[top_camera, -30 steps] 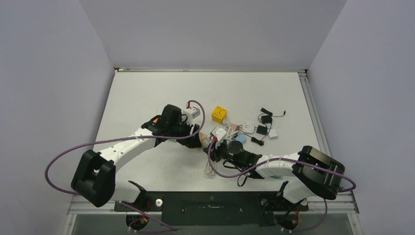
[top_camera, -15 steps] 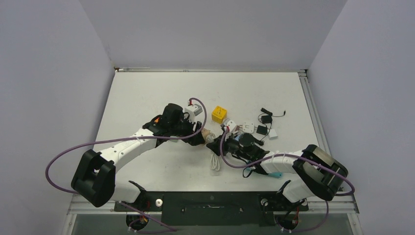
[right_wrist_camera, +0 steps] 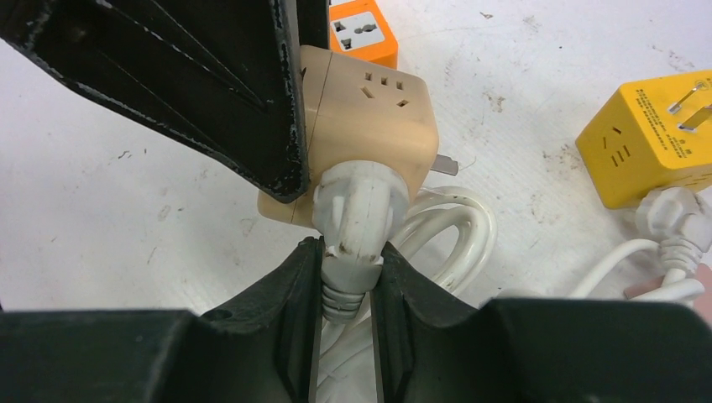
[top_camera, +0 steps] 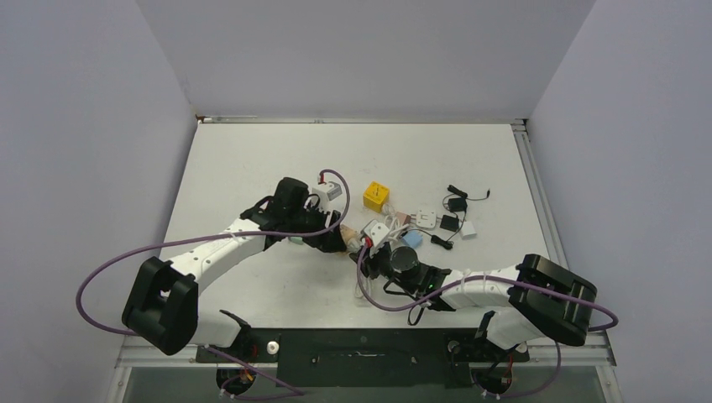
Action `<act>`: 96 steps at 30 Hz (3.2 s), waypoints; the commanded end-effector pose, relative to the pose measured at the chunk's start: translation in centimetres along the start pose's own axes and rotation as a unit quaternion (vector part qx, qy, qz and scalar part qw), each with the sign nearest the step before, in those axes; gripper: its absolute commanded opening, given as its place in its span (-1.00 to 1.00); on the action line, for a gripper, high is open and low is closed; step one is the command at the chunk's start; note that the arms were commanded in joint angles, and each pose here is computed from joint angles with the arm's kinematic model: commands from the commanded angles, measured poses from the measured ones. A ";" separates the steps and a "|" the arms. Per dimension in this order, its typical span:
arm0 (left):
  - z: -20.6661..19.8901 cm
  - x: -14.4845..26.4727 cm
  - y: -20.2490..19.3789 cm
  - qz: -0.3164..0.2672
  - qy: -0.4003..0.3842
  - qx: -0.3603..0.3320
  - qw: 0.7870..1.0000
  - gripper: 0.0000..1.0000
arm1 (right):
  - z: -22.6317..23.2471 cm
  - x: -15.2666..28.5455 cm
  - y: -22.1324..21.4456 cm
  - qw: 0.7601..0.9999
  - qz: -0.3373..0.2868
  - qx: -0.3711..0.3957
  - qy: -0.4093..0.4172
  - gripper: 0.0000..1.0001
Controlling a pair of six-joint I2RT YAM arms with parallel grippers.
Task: Pull the plug off the socket
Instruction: Remove the plug from the socket.
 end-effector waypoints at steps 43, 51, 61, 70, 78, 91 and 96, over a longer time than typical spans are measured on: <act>4.5 0.7 1.8 -0.013 0.172 -0.015 0.985 -1.00 | -0.3 1.5 5.7 0.987 -0.121 -0.077 0.077 -0.89; 2.5 0.5 2.7 -0.054 0.103 -0.048 0.992 -1.00 | -1.2 1.1 5.9 0.968 -0.103 -0.149 0.171 -0.89; 4.5 0.6 1.7 -0.016 0.167 -0.010 0.986 -1.00 | 1.2 0.4 5.1 0.984 -0.092 -0.075 0.130 -0.89; 5.8 1.0 1.6 -0.013 0.185 0.012 0.983 -1.00 | 3.5 0.2 4.3 0.992 -0.083 -0.009 0.096 -0.89; 4.1 0.7 2.4 -0.039 0.125 -0.017 0.991 -1.00 | 0.5 0.9 5.2 0.986 -0.107 -0.079 0.096 -0.89; 2.9 0.7 2.9 -0.059 0.101 -0.037 0.992 -1.00 | -3.3 1.7 6.1 0.979 -0.124 -0.129 0.094 -0.89; 4.3 0.8 2.2 -0.035 0.148 -0.016 0.988 -1.00 | -1.7 1.7 5.9 0.987 -0.125 -0.077 0.061 -0.89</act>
Point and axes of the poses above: each gripper's point midway between its finger pads, its own x axis back along the fingers, its own z axis along the line the jaws close on, y = z × x, the point moved 5 cm from there along x, back along the fingers, and after that the axes turned 13 degrees about -x, right-handed, at the moved point
